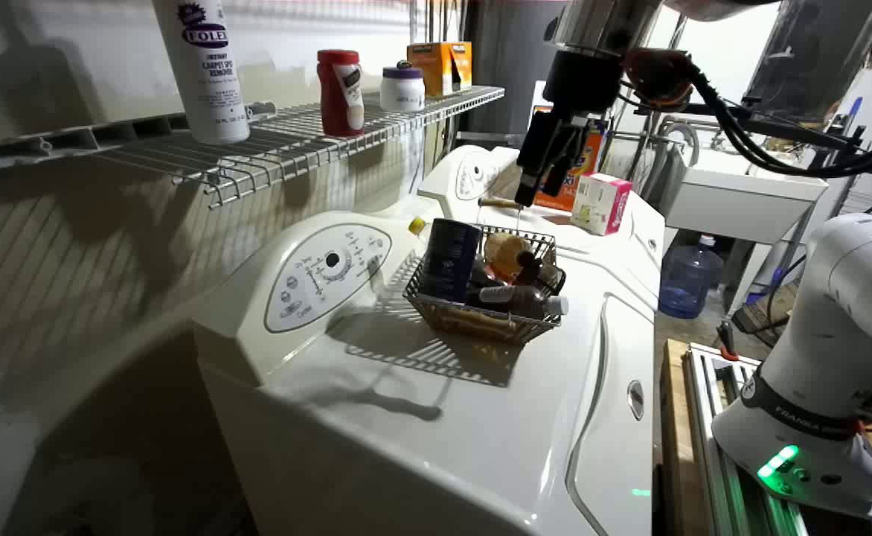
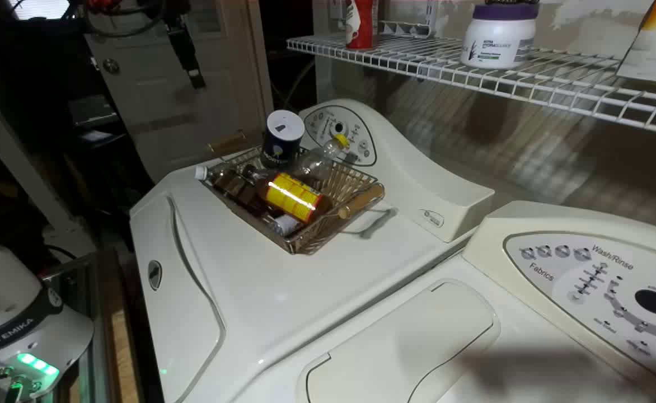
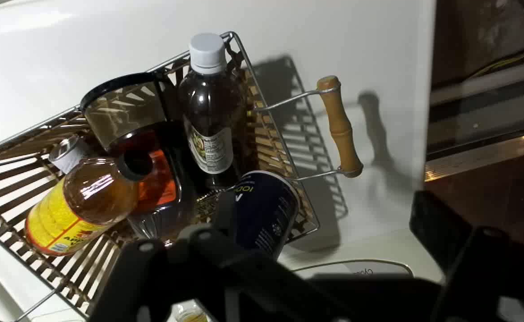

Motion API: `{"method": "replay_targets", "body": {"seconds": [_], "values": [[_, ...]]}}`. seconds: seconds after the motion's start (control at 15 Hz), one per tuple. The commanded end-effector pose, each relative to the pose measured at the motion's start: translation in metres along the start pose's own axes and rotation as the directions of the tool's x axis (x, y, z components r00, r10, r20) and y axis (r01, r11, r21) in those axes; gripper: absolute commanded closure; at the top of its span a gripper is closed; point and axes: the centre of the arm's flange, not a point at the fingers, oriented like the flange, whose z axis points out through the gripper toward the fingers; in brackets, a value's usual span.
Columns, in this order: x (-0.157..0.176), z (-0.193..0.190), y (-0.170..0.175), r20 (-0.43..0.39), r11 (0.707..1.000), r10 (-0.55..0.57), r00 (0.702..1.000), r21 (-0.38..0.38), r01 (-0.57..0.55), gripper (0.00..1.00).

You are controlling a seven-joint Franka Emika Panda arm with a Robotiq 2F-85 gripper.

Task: Move the red bottle on the top rack and place it in the products basket on the laundry machine

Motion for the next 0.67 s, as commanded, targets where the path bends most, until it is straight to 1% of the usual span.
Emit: {"method": "replay_targets", "body": {"seconds": [0.0, 0.13, 0.27, 0.33, 0.4, 0.6], "values": [[0.000, 0.000, 0.000, 0.000, 1.000, 0.000, 1.000, 0.000, 0.000, 0.00], [0.000, 0.000, 0.000, 0.000, 1.000, 0.000, 1.000, 0.000, 0.000, 0.00], [0.009, -0.011, -0.005, -0.054, 1.000, -0.021, 0.998, -0.020, 0.020, 0.00], [0.016, -0.022, -0.010, -0.108, 0.998, -0.054, 0.993, -0.040, 0.050, 0.00], [0.022, -0.032, -0.014, -0.149, 0.995, -0.086, 0.985, -0.057, 0.078, 0.00], [0.045, -0.068, -0.031, -0.271, 0.979, -0.191, 0.944, -0.117, 0.164, 0.00]]}}
